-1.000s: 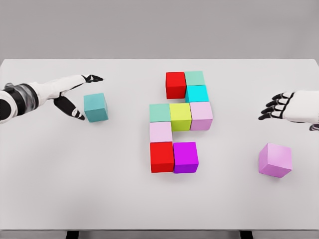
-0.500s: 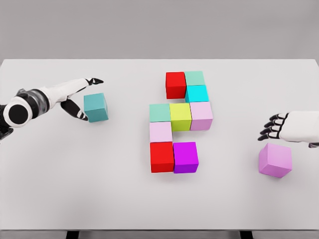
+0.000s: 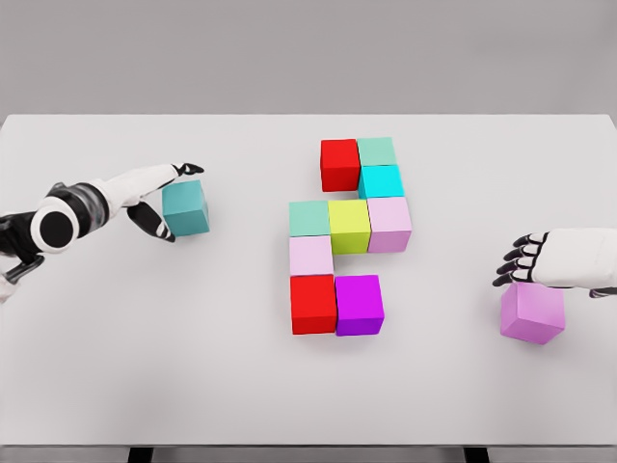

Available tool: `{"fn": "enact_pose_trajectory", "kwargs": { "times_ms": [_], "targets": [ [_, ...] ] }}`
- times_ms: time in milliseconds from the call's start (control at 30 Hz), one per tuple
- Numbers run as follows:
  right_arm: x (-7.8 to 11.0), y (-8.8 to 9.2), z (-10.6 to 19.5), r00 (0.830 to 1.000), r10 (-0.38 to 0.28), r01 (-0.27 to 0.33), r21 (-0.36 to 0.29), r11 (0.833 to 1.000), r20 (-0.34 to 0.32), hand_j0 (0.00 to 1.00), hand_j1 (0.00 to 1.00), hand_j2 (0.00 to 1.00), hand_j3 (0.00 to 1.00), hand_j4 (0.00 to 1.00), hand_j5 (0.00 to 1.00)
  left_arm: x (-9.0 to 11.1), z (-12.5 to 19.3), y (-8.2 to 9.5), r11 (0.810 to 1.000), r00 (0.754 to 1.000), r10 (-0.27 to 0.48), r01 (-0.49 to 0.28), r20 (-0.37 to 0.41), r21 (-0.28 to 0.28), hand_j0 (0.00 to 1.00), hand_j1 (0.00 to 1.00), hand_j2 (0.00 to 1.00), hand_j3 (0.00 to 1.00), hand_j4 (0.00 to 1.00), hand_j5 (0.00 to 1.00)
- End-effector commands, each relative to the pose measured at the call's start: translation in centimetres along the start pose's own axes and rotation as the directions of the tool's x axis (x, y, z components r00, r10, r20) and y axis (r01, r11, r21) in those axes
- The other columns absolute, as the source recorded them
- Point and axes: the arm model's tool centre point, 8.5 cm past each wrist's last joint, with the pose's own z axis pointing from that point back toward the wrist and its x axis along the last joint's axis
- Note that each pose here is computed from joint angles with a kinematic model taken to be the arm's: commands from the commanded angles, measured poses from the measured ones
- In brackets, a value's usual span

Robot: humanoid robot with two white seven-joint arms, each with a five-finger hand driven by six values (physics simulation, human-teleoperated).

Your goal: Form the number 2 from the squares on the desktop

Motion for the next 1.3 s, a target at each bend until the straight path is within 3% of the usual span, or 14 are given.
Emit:
{"fn": "enact_pose_trajectory", "kwargs": {
  "times_ms": [0,467,767,900,967,1067,1267],
  "targets": [
    [0.1,0.0,-0.2,1.0,-0.003,0.003,-0.003,1.0,0.005,1.0,1.0,1.0,1.0,1.0,1.0,0.0,-0.1,0.0,1.0,1.0,-0.006,0.006,-0.002,0.002,0.98,0.98,0.98,0.98,0.98,0.98],
    [1.6,1.0,-2.1,0.997,-0.02,0.018,0.024,1.0,0.068,1.0,1.0,1.0,1.0,1.0,1.0,-0.2,-0.5,-0.2,1.0,1.0,-0.006,0.006,-0.011,0.002,0.86,0.86,0.86,0.86,0.86,0.86],
    [1.9,1.2,-2.5,0.997,-0.021,0.019,0.026,0.999,0.081,1.0,1.0,1.0,1.0,1.0,1.0,0.0,-0.6,-0.3,1.0,1.0,-0.005,0.005,0.0,0.0,0.62,0.62,0.62,0.62,0.62,0.62],
    [1.8,1.2,-2.4,0.997,-0.021,0.019,0.027,0.999,0.08,0.87,0.87,0.87,0.87,0.87,0.87,0.0,-0.6,-0.2,1.0,1.0,0.002,-0.002,0.003,-0.002,0.57,0.57,0.57,0.57,0.57,0.57],
    [1.8,1.2,-2.4,0.997,-0.023,0.021,0.027,0.999,0.079,0.7,0.7,0.7,0.7,0.7,0.7,0.2,-0.6,-0.1,1.0,1.0,0.002,-0.002,0.007,0.0,0.57,0.57,0.57,0.57,0.57,0.57],
    [1.8,1.2,-2.5,0.996,-0.025,0.023,0.027,0.999,0.081,0.55,0.55,0.55,0.55,0.55,0.55,1.3,-0.9,0.2,1.0,0.999,0.002,-0.002,0.032,0.0,0.54,0.54,0.54,0.54,0.54,0.54],
    [1.5,1.0,-2.2,0.996,-0.04,0.039,0.013,0.999,0.078,0.55,0.55,0.55,0.55,0.55,0.55,4.3,-3.2,1.2,0.999,0.997,0.028,-0.03,0.078,0.014,0.51,0.51,0.51,0.51,0.51,0.51]
  ]
}}
